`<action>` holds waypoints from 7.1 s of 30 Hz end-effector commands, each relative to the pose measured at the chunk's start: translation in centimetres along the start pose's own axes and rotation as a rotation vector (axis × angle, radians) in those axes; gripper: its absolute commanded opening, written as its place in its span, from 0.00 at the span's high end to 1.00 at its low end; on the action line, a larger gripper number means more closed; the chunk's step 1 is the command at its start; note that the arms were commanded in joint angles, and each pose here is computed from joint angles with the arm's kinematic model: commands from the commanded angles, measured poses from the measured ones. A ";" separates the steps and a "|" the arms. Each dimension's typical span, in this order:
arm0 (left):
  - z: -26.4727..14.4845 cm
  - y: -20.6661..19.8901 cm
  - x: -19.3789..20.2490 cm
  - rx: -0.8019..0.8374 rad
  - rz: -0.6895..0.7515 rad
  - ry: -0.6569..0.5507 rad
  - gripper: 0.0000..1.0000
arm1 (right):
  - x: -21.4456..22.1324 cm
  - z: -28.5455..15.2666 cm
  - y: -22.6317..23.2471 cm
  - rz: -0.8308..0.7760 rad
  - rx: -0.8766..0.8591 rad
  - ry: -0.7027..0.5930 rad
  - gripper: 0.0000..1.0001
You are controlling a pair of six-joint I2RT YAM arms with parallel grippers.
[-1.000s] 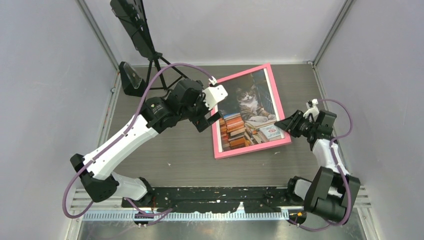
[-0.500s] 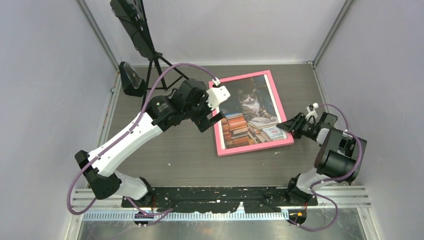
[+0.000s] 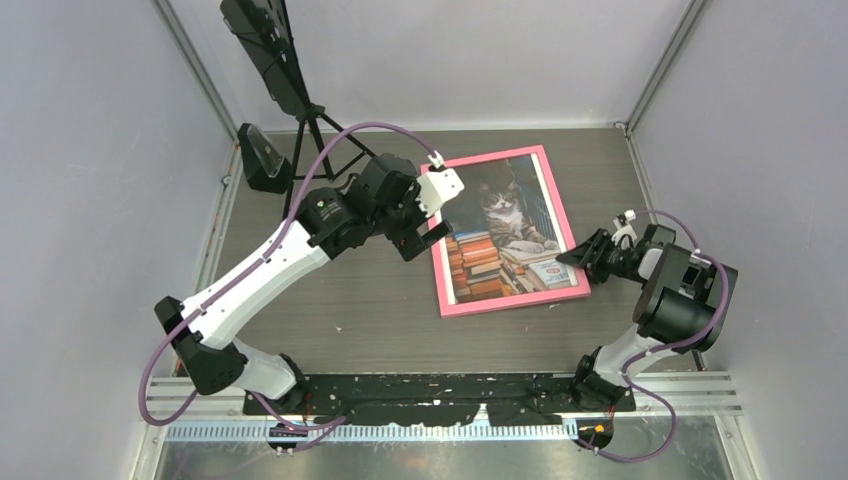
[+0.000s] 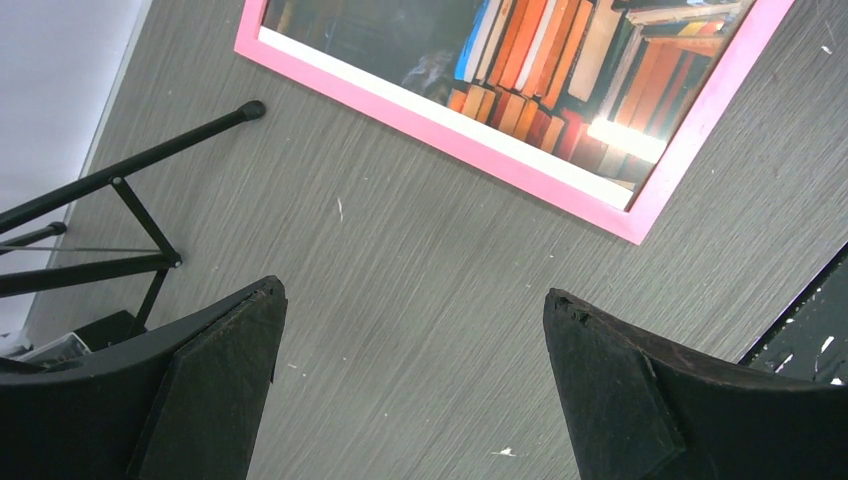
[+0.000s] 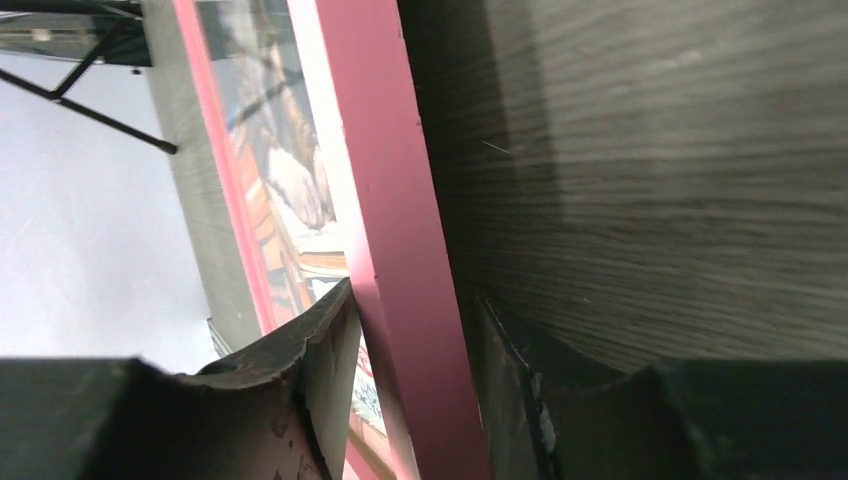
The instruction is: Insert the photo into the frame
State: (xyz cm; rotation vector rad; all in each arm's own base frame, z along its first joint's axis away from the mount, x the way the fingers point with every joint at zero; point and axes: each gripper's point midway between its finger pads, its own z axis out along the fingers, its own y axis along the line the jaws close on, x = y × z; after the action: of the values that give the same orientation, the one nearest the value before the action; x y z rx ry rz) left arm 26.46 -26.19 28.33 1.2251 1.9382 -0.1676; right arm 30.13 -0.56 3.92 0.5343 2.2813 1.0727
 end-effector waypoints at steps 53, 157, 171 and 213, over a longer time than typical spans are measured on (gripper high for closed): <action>1.9 2.1 0.1 -0.100 -0.044 0.016 0.00 | -0.2 -0.7 -1.0 -0.179 0.346 0.161 0.34; -6.5 10.9 15.3 -0.531 -0.597 -0.440 0.00 | -3.3 -17.0 12.0 -0.879 0.572 -0.691 0.05; -8.8 11.6 15.5 -0.650 -0.540 -0.547 0.00 | -3.3 -17.7 12.5 -0.855 0.543 -0.761 0.05; -7.0 11.6 17.2 -0.634 -0.536 -0.476 0.01 | -3.3 -18.9 12.6 -0.867 0.566 -0.798 0.05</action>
State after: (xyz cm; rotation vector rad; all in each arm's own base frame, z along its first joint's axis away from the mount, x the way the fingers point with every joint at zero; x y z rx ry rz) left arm 28.26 -4.76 23.01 0.2039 1.7174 -0.0962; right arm 22.02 -5.63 23.04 0.1038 1.7869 -0.1981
